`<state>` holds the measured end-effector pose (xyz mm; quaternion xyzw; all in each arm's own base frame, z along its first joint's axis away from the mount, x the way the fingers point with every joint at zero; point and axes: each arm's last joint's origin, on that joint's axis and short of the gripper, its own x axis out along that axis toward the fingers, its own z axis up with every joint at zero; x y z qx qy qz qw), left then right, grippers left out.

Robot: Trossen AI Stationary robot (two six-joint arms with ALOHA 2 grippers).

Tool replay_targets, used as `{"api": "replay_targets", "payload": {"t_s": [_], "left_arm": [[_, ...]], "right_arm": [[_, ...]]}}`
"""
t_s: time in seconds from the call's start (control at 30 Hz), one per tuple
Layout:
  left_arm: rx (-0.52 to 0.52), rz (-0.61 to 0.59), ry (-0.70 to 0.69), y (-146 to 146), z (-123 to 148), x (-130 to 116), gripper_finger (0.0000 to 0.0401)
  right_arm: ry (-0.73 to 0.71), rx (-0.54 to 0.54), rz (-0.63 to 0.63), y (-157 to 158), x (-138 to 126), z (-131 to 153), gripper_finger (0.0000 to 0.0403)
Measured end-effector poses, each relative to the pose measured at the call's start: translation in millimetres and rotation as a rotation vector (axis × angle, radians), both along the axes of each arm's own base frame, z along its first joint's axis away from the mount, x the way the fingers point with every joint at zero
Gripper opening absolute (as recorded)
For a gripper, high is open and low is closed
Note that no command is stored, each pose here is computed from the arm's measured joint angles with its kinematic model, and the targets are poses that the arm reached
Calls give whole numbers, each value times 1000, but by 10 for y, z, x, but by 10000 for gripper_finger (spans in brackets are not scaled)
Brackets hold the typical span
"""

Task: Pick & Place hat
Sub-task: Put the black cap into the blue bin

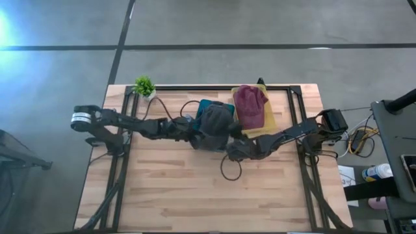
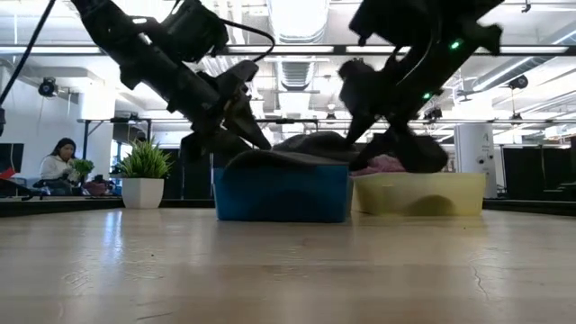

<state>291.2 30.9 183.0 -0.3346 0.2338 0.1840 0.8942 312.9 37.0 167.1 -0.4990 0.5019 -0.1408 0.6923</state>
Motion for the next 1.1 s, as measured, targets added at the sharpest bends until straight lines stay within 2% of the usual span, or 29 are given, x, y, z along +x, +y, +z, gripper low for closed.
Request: {"api": "replay_targets", "payload": {"t_s": [0.17,0.23,0.3,0.4,0.47,0.6,0.7,0.87,1.1], "left_arm": [[7,11,16,10,-49,67,138],[12,19,20,14,-50,77,138],[26,39,22,20,-47,80,138],[74,96,33,42,-37,64,138],[99,133,37,55,-23,50,138],[184,176,21,59,121,36,138],[222,181,36,58,216,7,138],[191,122,50,26,278,-29,138],[179,74,135,-67,184,-61,138]], "right_arm": [[-97,18,-84,44,-98,263,148],[-214,101,-166,38,-136,426,147],[-375,332,-316,1,-181,621,142],[-586,762,-656,-178,-205,748,134],[-666,921,-863,-302,-213,723,129],[-743,1108,-1085,-468,-178,645,128],[-745,1151,-1184,-499,-148,532,133],[-791,1178,-1152,-524,-74,539,136],[-748,1062,-1155,-736,26,356,122]]}}
